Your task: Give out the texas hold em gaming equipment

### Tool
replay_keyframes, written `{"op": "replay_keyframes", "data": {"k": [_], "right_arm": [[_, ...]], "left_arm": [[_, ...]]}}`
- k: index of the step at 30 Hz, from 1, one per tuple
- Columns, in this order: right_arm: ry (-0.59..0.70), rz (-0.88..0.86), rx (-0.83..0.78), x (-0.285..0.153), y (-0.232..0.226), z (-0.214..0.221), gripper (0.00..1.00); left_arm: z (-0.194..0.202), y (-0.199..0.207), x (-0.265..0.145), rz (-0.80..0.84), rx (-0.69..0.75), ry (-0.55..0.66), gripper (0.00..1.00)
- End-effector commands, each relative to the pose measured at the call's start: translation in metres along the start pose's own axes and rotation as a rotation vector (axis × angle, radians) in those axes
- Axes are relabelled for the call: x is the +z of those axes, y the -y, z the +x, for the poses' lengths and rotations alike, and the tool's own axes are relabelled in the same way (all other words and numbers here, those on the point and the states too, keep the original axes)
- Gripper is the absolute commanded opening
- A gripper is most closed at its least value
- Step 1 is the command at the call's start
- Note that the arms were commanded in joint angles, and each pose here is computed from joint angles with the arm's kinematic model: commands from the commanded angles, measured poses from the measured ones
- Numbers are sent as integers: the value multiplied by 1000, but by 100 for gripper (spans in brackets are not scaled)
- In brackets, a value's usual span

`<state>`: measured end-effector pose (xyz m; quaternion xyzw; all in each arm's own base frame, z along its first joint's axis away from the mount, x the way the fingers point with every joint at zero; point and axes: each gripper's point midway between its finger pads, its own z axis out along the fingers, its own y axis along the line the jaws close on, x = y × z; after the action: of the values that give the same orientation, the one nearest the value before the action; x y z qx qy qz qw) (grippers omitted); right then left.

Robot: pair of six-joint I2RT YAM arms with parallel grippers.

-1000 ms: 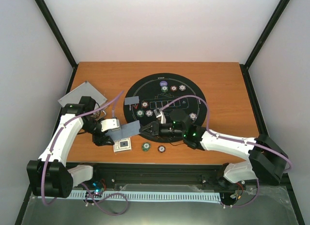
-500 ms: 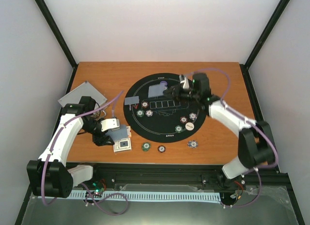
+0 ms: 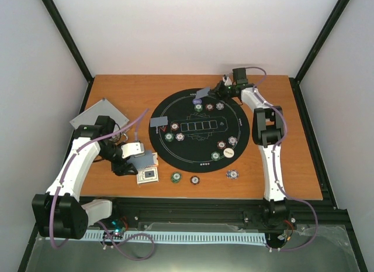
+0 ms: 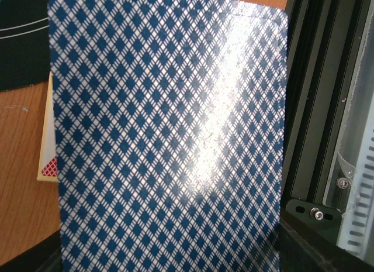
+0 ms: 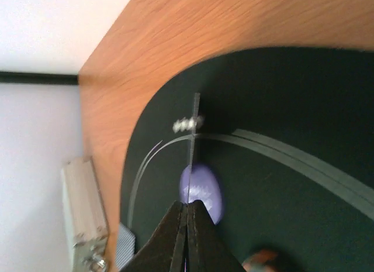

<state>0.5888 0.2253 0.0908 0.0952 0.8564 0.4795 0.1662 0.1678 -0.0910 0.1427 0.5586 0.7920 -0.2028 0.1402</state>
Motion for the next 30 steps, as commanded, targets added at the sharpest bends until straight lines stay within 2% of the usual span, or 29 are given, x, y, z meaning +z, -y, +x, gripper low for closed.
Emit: {"op": "replay_keyframes", "data": {"k": [1,7,10,13,19,22,30], "right_arm": [[-6,47,28,5,7,-17,3],[-16,135,48,10,32,-11,4],[1,171,7,-8,18,-8,15],[33,191,-37,-32,-3,-5,34],[53,205,-101,-72,-45,24,48],[52,162,-153,-86,-76,62,57],[-118,-111,-215,-78,-140,265,80]], "left_arm": [[-4,-3,-5,-25,26,6,1],[-4,-4,-6,-26,22,3,1],[-5,-2,-7,-26,26,10,1],[-4,1,-7,-27,31,11,1],[-3,8,-10,-31,42,11,1],[-2,11,-11,-34,49,12,1],[1,17,-10,-24,52,9,1]]}}
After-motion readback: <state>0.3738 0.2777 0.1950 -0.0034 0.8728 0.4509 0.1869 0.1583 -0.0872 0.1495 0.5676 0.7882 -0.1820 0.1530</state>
